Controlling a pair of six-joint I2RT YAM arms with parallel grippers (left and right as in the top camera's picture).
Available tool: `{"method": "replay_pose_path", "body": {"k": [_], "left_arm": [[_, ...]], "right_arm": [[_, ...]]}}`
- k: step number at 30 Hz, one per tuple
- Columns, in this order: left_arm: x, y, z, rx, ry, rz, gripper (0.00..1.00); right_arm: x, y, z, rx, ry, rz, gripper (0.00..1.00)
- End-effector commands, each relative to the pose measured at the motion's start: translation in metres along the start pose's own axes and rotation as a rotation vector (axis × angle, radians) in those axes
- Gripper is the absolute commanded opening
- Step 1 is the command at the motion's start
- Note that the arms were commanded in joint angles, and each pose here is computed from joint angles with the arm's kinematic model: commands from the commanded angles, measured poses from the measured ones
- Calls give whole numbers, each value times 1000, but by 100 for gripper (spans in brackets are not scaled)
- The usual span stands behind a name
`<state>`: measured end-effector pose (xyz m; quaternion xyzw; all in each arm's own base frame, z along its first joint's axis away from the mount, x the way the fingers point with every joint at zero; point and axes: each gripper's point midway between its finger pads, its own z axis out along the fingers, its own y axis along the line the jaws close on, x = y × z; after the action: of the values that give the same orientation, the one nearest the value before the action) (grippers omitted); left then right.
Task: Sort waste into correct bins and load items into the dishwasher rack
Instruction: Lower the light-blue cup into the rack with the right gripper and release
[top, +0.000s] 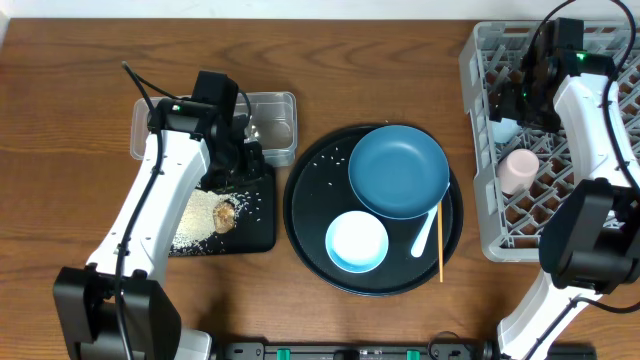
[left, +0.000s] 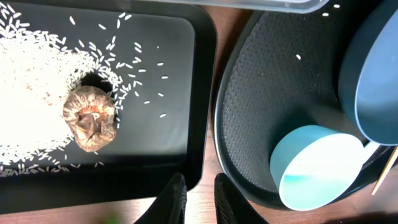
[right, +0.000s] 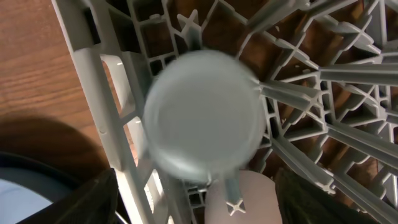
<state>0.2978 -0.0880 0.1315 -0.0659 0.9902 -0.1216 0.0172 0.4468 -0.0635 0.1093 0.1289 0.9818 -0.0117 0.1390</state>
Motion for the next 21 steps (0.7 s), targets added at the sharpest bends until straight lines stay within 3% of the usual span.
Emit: {"method": "replay_pose_path", "body": {"k": [1,11,17,21], "left_arm": [[3,2,1,-13,12,7,19],[-1,12,-3,-71,-24,11,19],[-15,1,-51,-44,-213,43,19],[-13,-9,-96,16,-383,44,19]], "right_arm": [[-6,7,2,0,-16,-17,76],[-16,7,-48,-11,-77,-18,76],[4,7,-102,-53,-88,-24,75],[35,36,-132,-235,-30,-101,74]]}}
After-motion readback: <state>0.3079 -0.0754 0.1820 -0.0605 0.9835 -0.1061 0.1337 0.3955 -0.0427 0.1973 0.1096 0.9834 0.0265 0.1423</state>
